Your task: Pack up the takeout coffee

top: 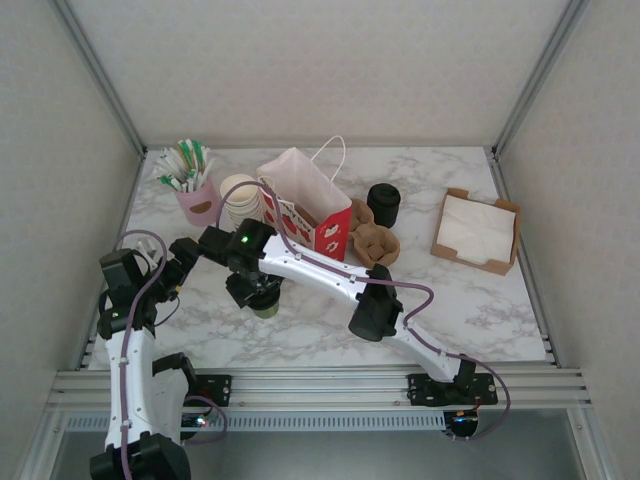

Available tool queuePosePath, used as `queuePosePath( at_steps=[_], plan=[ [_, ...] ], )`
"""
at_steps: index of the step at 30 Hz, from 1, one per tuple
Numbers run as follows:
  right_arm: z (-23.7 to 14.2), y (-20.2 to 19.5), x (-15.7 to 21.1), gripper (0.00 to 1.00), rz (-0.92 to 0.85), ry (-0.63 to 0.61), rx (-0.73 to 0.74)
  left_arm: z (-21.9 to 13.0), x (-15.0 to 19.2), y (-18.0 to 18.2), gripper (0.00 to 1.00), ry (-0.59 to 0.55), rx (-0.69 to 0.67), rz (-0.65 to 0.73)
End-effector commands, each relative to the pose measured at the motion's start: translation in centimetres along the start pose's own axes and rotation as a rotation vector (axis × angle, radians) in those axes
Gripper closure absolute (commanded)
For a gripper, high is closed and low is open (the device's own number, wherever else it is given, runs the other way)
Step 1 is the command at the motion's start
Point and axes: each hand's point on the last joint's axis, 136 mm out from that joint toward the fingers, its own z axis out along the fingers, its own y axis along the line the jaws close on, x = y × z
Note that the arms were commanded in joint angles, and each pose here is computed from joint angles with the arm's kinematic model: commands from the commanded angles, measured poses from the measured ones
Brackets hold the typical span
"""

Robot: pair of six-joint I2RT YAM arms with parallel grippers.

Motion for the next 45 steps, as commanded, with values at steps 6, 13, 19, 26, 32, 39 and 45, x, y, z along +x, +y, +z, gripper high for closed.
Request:
queuePosePath(
  at_steps=[6, 13, 19, 26, 32, 39, 45],
  plan=[
    [-3.9, -0.3, 1.8, 0.25, 0.025, -0.036, -0.034, -0.8, -0.4, -1.5, 0.0, -0.037, 0.063, 0.063],
    [-6.4, -1.4, 4.8, 0.26, 0.067, -0.057, -0.079, -3.0, -3.1, -6.7, 0.0, -0.14, 0.087, 0.176],
    [-8.8, -3.1, 7.8, 0.26, 0.111, -0.098, -0.121, -2.9, -5.3, -14.7, 0.01, -0.175, 0.157, 0.269],
    [-11.8, -5.5, 10.6, 0.25, 0.15, -0.151, -0.13, 0.9, -5.9, -26.4, 0.12, -0.141, 0.211, 0.439],
    [-14.3, -7.9, 12.3, 0.25, 0.186, -0.21, -0.122, 8.5, -7.6, -31.2, 0.33, -0.05, 0.162, 0.529],
    [-17.7, -10.4, 12.9, 0.25, 0.224, -0.304, -0.118, 19.7, -7.8, -29.7, 0.53, 0.086, -0.002, 0.6],
    [-20.2, -11.7, 12.4, 0.25, 0.229, -0.363, -0.096, 25.4, -5.5, -26.0, 0.62, 0.203, -0.103, 0.657]
  ],
)
